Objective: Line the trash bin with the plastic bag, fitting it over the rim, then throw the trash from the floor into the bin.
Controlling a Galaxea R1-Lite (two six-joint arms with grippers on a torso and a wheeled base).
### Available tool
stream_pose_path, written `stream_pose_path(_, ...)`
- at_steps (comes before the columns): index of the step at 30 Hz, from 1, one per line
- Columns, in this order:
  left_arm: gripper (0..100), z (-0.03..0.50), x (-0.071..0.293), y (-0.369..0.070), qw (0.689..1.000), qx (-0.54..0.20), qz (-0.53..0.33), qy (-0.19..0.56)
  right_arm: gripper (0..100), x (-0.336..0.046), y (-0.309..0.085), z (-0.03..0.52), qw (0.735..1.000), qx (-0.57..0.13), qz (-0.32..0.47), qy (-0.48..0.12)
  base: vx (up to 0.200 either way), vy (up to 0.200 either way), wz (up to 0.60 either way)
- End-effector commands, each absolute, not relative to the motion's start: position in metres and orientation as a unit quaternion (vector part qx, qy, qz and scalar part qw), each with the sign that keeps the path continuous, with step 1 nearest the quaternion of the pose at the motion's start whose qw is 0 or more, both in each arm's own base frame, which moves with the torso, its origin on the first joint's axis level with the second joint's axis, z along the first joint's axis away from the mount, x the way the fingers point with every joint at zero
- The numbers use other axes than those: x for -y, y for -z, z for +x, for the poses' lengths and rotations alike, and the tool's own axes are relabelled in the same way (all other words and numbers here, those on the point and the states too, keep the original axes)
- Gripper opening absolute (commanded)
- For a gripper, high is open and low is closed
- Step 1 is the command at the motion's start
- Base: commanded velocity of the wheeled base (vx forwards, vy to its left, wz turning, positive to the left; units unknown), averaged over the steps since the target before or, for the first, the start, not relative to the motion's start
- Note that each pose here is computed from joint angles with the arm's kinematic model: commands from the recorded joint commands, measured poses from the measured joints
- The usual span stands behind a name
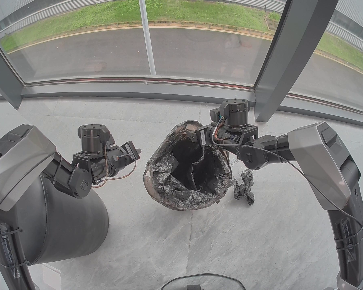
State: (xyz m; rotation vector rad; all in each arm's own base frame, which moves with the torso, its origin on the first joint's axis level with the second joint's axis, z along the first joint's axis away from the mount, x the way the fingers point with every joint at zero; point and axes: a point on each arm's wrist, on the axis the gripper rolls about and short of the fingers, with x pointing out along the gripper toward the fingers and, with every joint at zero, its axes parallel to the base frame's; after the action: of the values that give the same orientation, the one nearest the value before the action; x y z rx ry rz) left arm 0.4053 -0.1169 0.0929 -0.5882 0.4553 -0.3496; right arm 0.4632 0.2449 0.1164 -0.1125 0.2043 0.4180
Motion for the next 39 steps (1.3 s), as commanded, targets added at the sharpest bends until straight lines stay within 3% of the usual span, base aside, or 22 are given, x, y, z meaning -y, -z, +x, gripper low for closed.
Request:
stream_pose_path(1, 0, 0.391, 0.113, -0.121, 0.919, -0.197, -0.291, 0.179, 100, -0.244, -0.099, 0.471, 0.971, -0.112, -0.058, -0.201, 0.0, 0.0, 0.0)
stream_pose_path(11, 0, 0.32, 0.131, -0.191, 0.892, -0.166, -0.325, 0.268, 100, -0.233, -0.115, 0.463, 0.974, -0.111, -0.049, -0.193, 0.0, 0.0, 0.0)
stream_pose_path(20, 0, 0.335, 0.142, -0.142, 0.873, -0.244, -0.309, 0.287, 100, -0.228, -0.14, 0.428, 0.969, -0.127, -0.005, -0.211, 0.0, 0.0, 0.0)
stream_pose_path(25, 0, 0.343, 0.149, -0.129, 0.884, -0.243, -0.262, 0.301, 100, -0.221, -0.153, 0.411, 0.96, -0.139, 0.021, -0.243, 0.0, 0.0, 0.0)
stream_pose_path(31, 0, 0.361, 0.156, -0.11, 0.903, -0.229, -0.178, 0.318, 100, -0.201, -0.158, 0.41, 0.964, -0.143, 0.025, -0.224, 0.0, 0.0, 0.0)
stream_pose_path(39, 0, 0.372, 0.159, -0.105, 0.898, -0.229, -0.177, 0.333, 100, -0.18, -0.153, 0.41, 0.971, -0.119, 0.034, -0.205, 0.0, 0.0, 0.0)
